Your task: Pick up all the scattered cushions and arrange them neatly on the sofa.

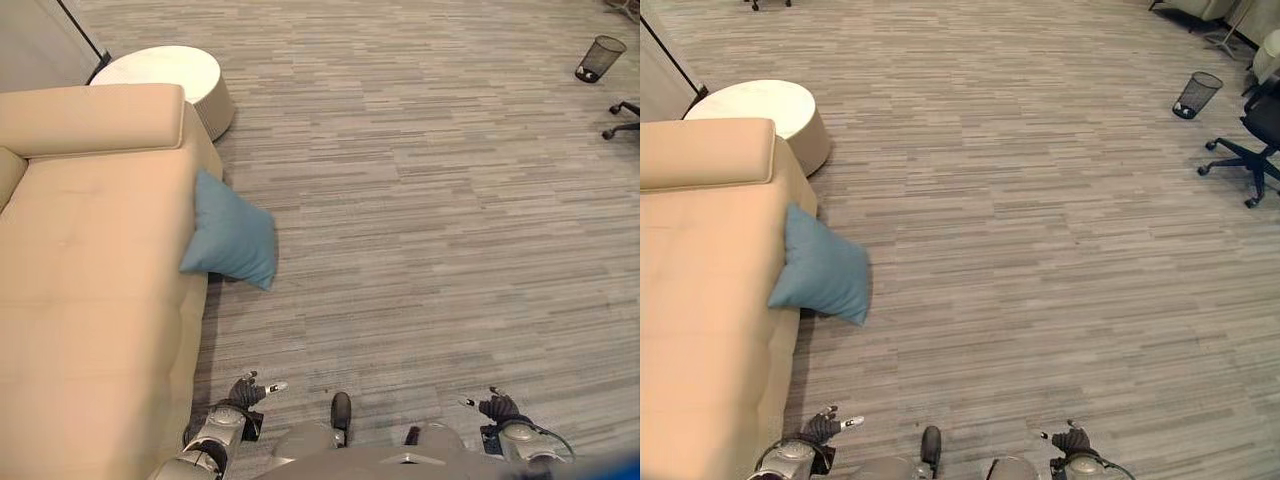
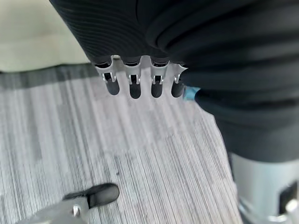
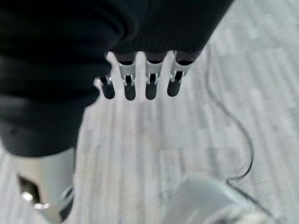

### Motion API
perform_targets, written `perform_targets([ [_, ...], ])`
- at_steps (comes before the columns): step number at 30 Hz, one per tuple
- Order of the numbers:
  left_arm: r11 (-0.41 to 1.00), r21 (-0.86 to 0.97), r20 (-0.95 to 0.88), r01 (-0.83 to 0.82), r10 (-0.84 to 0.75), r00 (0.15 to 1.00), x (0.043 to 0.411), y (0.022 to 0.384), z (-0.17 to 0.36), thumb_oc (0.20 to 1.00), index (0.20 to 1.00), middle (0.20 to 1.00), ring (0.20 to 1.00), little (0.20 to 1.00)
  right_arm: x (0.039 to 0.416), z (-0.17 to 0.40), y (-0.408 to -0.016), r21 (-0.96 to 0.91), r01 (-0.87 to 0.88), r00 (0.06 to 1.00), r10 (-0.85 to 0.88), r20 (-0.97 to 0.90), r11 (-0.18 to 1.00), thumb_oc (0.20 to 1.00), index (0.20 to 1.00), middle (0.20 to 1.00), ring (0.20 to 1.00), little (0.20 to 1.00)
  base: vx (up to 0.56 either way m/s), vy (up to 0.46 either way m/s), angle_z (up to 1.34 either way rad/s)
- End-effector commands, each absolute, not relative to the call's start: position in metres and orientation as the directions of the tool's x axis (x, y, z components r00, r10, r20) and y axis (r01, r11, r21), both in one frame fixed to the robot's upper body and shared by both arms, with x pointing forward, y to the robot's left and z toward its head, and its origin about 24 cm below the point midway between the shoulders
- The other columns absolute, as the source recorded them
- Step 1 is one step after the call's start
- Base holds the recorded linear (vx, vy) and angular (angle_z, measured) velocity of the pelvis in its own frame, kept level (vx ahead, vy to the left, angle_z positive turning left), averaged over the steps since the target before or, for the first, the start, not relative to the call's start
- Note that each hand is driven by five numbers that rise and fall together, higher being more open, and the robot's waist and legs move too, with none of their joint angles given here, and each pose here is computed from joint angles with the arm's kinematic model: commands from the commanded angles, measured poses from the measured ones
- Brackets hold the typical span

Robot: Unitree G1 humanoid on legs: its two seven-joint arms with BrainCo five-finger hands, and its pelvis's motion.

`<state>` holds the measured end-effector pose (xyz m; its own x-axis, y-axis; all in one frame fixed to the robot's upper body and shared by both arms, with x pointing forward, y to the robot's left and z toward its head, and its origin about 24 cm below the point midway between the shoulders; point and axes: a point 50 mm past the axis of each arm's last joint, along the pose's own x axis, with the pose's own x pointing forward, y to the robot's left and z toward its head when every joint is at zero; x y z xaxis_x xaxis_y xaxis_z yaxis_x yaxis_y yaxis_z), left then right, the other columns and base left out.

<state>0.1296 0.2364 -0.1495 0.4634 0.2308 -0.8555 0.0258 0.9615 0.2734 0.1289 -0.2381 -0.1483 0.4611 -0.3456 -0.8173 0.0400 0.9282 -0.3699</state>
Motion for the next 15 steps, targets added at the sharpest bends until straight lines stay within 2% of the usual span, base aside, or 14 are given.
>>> perform_targets([
  [1,0.963,0.268,-0.873,-0.007,0.246,0.420,0.110,0.237,-0.155,1.000,1.000,1.000,1.000,1.000,0.128,-0.144,-0.256,-0.420,0.032,0.459,-0.387,-0.800,0.907,1.000,1.000,1.000,1.000,1.000,0.24,-0.046,0.06],
  [3,0.964,0.266,-0.873,-0.014,0.247,0.421,0.110,0.236,-0.155,1.000,1.000,1.000,1.000,1.000,0.121,-0.145,-0.259,-0.428,0.033,0.440,-0.397,-0.805,0.903,1.000,1.000,1.000,1.000,1.000,0.34,-0.128,0.13],
  [6,0.965,0.264,-0.880,0.007,0.237,0.412,0.108,0.234,-0.157,1.000,1.000,1.000,1.000,1.000,0.110,-0.147,-0.262,-0.437,0.021,0.416,-0.406,-0.814,0.899,1.000,1.000,1.000,1.000,1.000,0.39,-0.249,0.92],
  [9,0.969,0.247,-0.881,-0.011,0.230,0.414,0.108,0.231,-0.157,1.000,1.000,1.000,1.000,1.000,0.116,-0.145,-0.263,-0.429,0.045,0.442,-0.404,-0.801,0.902,1.000,1.000,1.000,1.000,1.000,0.29,-0.249,0.77],
  [12,0.971,0.239,-0.861,0.014,0.205,0.466,0.125,0.225,-0.153,1.000,1.000,1.000,1.000,1.000,0.132,-0.138,-0.266,-0.427,0.105,0.489,-0.420,-0.764,0.898,1.000,1.000,1.000,1.000,1.000,0.10,-0.167,0.28],
  [15,0.973,0.229,-0.856,0.025,0.189,0.482,0.129,0.220,-0.153,1.000,1.000,1.000,1.000,1.000,0.132,-0.137,-0.269,-0.436,0.106,0.483,-0.430,-0.763,0.894,1.000,1.000,1.000,1.000,1.000,0.18,-0.129,0.15],
])
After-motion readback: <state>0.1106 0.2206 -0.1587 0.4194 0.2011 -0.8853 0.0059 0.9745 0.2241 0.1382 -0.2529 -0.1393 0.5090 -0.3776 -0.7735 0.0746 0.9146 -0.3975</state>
